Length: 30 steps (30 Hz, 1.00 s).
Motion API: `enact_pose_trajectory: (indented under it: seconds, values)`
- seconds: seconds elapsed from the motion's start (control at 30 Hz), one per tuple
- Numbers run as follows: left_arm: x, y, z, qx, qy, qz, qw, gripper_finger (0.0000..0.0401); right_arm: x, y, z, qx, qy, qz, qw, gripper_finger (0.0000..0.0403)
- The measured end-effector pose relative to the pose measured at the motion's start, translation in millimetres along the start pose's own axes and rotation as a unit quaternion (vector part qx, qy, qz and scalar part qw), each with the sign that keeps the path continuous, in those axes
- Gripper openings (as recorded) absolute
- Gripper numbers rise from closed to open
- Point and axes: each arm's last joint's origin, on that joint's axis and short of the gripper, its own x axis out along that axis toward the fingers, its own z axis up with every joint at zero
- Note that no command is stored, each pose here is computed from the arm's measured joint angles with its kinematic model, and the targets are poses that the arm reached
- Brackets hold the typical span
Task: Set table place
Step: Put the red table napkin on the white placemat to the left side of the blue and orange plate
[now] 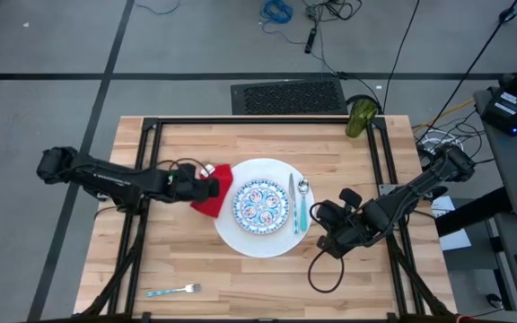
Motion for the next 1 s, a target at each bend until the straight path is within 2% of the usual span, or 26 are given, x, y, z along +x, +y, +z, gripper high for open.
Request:
enact_pose_trajectory:
  seconds: [0.23,0.47,0.57,0.73,0.83,1.0]
  values:
    - [-3.1,-1.9,-13.0,-0.034,0.047,-0.024,0.998,0.0000,-0.7,-0.3,-1.6,-0.009,0.001,-0.004,1.000,0.0000]
    - [-7.8,1.2,-23.2,-0.083,0.069,-0.014,0.994,0.0000,-0.6,-1.1,-0.9,-0.014,-0.009,-0.012,1.000,0.0000]
    - [-10.2,0.0,-27.8,-0.082,0.081,-0.023,0.993,0.0000,-0.4,-1.3,-0.6,-0.017,-0.011,-0.014,1.000,0.0000]
    - [-9.9,2.2,-33.0,-0.089,0.085,-0.008,0.992,0.0001,-0.5,-1.4,-0.5,-0.018,-0.013,-0.015,1.000,0.0000]
    - [-9.9,4.4,-32.7,-0.077,0.083,0.002,0.994,0.0016,-0.5,-1.6,-0.1,-0.017,-0.020,-0.019,0.999,0.0000]
    - [-9.8,6.1,-32.4,-0.065,0.081,0.009,0.995,0.0065,-0.5,-1.6,0.0,-0.018,-0.021,-0.020,0.999,0.0000]
